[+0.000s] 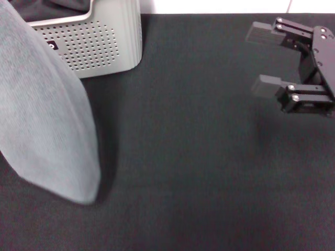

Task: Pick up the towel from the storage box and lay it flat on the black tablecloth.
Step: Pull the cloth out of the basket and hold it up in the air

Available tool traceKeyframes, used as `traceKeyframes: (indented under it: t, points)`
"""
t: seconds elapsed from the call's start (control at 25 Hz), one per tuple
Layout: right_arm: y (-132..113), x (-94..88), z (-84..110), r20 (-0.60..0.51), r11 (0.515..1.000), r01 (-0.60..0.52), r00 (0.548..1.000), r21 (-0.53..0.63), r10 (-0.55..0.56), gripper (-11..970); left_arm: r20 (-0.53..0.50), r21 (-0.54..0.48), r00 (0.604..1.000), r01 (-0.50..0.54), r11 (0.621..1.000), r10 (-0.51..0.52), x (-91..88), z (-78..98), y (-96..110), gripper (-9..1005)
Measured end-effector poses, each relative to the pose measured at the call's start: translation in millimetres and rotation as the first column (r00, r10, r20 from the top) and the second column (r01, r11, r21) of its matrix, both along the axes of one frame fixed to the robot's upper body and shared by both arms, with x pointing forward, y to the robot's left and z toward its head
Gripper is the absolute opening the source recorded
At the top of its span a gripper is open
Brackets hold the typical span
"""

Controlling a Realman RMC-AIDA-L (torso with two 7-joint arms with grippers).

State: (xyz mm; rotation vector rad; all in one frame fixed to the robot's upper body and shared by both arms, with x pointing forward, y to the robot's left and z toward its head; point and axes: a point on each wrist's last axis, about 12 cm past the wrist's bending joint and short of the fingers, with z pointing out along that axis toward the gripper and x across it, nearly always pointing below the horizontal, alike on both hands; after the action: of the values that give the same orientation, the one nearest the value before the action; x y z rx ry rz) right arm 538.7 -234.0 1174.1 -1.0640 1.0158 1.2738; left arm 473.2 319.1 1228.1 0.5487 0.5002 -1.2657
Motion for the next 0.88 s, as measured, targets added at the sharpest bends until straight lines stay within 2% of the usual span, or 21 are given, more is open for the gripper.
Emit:
traceKeyframes:
  t: [0.36, 0.52, 0.88]
  points:
    - [3.4, 3.8, -6.6, -0.001, 0.999, 0.033, 0.999, -0.019, -0.033, 755, -0.012, 0.008, 0.999, 0.045, 0.999, -0.045, 5.6, 4.4, -2.9, 22]
    - [4.3, 7.0, -15.2, -0.016, 0.996, 0.08, 0.997, -0.029, -0.081, 754, -0.012, 0.014, 0.996, 0.094, 0.995, -0.094, 8.6, 11.3, -5.4, 22]
    - [36.2, 15.8, -41.5, 0.033, 0.978, 0.163, 0.987, -0.13, -0.16, 753, 0.001, 0.017, 0.975, 0.22, 0.975, -0.22, 21.7, 30.6, -16.6, 23]
